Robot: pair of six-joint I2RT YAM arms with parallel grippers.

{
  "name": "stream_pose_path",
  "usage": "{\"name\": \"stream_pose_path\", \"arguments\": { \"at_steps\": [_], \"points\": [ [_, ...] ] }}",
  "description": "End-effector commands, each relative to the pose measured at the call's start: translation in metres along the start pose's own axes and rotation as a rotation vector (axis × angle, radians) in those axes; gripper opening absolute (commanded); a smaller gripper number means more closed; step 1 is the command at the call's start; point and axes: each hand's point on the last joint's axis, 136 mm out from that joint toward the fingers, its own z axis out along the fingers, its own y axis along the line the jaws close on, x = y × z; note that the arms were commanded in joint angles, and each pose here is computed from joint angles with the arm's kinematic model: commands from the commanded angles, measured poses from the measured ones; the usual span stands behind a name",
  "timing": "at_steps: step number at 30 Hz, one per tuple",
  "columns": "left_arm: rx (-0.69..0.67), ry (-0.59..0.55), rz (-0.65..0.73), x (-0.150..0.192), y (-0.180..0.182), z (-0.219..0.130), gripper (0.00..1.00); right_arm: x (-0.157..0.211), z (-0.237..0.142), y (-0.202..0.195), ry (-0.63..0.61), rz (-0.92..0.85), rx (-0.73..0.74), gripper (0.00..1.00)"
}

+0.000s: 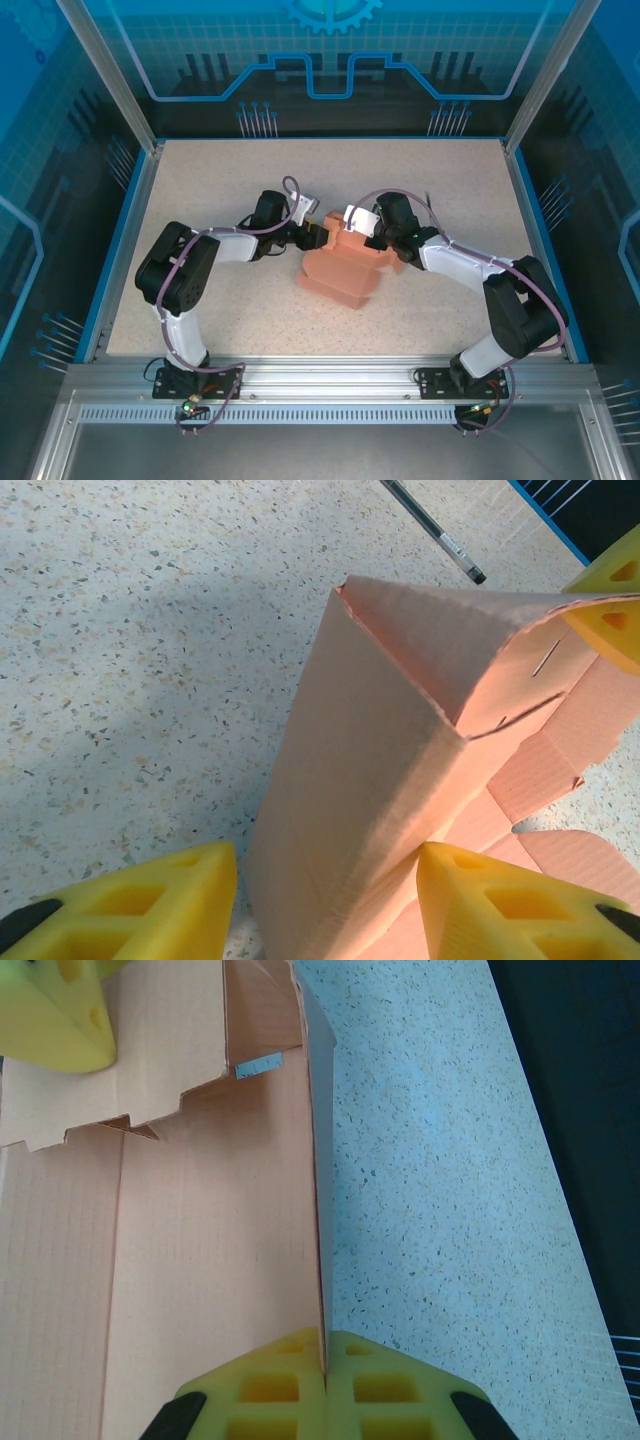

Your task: Fold the paper box

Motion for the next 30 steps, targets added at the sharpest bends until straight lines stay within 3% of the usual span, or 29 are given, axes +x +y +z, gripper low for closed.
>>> {"name": "stream_pose_path", "arguments": {
  "at_steps": [1,6,14,30],
  "points": [
    [-0.043,-0.003,0.010,-0.004,0.007,0.005,0.53,-0.002,0.000,0.004,-0.005,0.032,-0.043,0.00],
    [-0.018,-0.011,0.024,-0.003,0.001,0.007,0.55,-0.002,0.003,0.006,0.011,0.032,-0.045,0.00],
    [0.055,-0.025,0.021,-0.005,-0.013,0.004,0.47,-0.001,0.007,0.002,0.032,0.032,-0.036,0.00],
    [0.071,0.000,-0.008,0.008,-0.022,0.001,0.44,-0.001,0.009,-0.007,0.046,0.061,0.000,0.00]
  ]
}}
